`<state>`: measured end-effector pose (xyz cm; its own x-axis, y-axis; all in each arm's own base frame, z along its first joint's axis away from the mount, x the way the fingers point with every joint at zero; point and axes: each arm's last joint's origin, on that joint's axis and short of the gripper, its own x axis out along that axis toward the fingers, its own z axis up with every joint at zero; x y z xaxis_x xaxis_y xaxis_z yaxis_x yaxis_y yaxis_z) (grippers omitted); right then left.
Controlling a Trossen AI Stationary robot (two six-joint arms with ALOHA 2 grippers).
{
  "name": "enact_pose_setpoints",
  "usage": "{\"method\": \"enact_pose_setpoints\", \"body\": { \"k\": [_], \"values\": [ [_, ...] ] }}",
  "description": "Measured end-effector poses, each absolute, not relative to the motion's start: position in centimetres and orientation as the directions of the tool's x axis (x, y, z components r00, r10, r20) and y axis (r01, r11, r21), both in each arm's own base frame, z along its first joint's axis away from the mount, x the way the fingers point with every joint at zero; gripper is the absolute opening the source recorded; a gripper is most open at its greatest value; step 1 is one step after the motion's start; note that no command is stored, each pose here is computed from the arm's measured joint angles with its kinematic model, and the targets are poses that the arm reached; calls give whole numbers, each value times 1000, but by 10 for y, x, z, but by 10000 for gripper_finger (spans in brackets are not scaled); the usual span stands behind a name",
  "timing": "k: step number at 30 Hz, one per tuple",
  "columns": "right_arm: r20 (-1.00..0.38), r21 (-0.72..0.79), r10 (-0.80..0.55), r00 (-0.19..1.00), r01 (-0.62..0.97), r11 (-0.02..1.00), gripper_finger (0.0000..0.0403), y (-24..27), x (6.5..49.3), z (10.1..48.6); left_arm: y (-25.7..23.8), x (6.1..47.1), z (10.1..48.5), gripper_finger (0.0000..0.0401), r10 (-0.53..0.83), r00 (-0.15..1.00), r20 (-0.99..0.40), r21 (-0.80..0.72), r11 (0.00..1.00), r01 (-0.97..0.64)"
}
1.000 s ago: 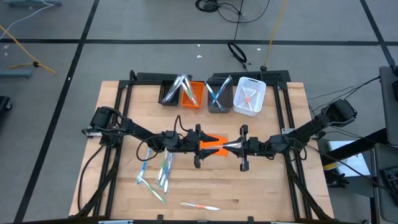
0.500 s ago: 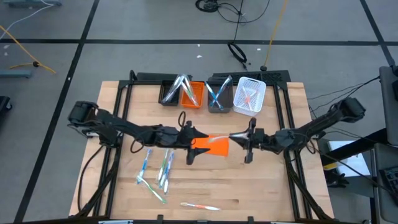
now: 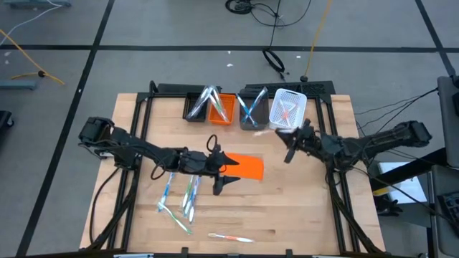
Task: Pick & Place Toothbrushes
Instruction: Put the orange toothbrush into the white bin
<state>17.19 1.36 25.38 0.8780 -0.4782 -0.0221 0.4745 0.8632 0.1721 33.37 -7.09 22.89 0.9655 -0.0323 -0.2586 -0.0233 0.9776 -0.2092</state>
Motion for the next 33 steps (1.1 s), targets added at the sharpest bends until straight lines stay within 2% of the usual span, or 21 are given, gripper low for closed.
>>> {"method": "enact_pose_setpoints", "body": {
  "k": [10,21,26,33],
  "values": [
    [-113,190,-638,761,647,738,19,-27,151,250,-75,333,229,292,-45,965,-260,-216,976,-13],
    [-186,248,-669,720,693,677,19,-71,138,244,-75,333,229,292,-43,965,-260,-219,976,-16],
    [-249,261,-700,669,743,617,19,-91,125,238,-75,333,229,292,-42,965,-260,-218,976,-17],
    [-309,314,-691,653,756,574,19,-118,113,230,-73,333,229,292,13,966,-257,-202,977,-66]
  ]
}}
